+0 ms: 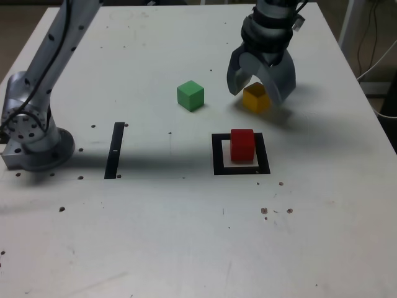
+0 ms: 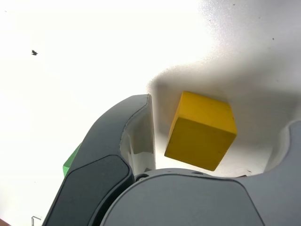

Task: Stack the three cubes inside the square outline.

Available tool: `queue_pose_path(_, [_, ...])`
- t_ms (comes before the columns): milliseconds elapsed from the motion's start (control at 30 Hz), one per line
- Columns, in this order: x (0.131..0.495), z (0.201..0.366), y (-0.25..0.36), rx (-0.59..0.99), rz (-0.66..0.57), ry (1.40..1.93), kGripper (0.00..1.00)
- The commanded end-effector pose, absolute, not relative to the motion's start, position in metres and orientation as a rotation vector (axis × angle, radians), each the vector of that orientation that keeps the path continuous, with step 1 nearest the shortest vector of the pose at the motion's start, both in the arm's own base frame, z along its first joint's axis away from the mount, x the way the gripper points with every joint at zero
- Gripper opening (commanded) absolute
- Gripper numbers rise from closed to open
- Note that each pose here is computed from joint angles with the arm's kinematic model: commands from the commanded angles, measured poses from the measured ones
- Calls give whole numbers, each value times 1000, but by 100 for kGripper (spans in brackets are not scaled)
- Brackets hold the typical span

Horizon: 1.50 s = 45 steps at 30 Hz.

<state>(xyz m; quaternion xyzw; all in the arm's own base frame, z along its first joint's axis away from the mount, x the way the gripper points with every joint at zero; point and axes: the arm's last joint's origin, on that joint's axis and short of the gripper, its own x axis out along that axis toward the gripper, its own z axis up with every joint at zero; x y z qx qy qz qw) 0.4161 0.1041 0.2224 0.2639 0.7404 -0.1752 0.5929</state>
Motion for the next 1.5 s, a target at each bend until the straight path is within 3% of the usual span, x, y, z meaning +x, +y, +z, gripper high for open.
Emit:
queue_pose_path(0, [417, 220, 102, 619, -395, 1731, 78])
queue_pose_path(300, [420, 219, 96, 640, -361, 1731, 47])
queue_pose_path(433, [421, 218, 93, 652, -363, 1726, 39])
queue_pose_path(1467, [418, 224, 93, 651, -321, 1746, 34])
